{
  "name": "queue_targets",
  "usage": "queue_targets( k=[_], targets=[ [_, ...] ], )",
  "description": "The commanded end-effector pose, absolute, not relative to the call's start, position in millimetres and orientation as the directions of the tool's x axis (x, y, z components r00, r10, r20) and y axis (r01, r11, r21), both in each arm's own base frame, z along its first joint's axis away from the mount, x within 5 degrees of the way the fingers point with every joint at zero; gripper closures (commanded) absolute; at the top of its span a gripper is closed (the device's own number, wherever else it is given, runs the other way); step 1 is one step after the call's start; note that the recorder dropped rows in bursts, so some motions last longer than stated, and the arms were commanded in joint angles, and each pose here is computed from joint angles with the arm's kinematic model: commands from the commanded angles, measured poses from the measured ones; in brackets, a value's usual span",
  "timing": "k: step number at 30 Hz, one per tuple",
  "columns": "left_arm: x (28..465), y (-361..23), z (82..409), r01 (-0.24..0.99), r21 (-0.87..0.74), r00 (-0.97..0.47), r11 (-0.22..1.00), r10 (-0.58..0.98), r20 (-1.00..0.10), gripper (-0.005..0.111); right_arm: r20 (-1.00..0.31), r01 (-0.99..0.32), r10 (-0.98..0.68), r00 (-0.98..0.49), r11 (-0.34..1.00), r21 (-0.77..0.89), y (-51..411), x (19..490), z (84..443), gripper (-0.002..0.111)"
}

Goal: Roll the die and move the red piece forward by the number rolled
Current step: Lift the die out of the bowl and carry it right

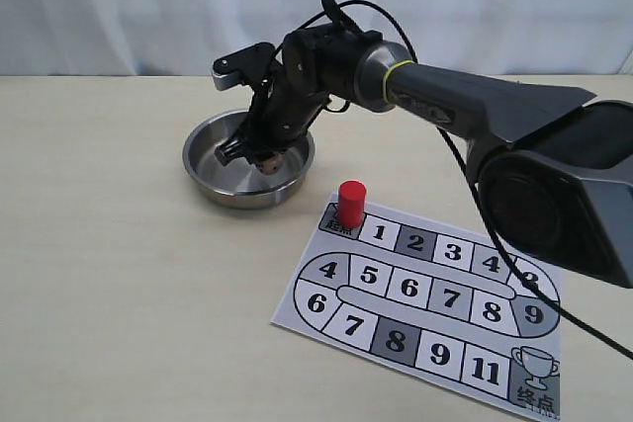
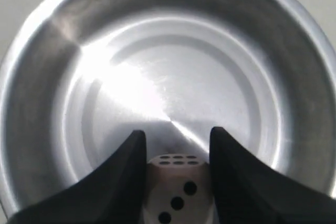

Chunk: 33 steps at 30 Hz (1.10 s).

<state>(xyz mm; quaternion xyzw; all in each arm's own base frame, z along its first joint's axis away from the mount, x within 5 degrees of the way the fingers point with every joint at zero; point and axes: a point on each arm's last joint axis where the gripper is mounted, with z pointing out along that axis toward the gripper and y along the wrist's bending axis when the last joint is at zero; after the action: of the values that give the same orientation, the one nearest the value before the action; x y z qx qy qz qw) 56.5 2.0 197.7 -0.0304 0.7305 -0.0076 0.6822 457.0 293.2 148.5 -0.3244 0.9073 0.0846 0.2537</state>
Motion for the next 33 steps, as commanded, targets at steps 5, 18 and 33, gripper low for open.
queue_targets(
  k=[5, 18, 33],
  targets=[
    [56, 2, 200, -0.033, -0.058, -0.053, 0.998, -0.060, -0.997, 0.107, -0.488, -0.635, -0.552, -0.676, 0.773, 0.006, 291, 456, 181, 0.104],
    [56, 2, 200, -0.033, -0.058, -0.055, 0.998, -0.060, -0.997, 0.107, -0.417, -0.564, -0.560, -0.716, 0.816, -0.128, 262, 438, 243, 0.104],
    [56, 2, 200, -0.033, -0.058, -0.055, 0.998, -0.060, -0.997, 0.107, -0.392, -0.414, -0.446, -0.805, 0.895, -0.167, 151, 416, 228, 0.104]
  ],
)
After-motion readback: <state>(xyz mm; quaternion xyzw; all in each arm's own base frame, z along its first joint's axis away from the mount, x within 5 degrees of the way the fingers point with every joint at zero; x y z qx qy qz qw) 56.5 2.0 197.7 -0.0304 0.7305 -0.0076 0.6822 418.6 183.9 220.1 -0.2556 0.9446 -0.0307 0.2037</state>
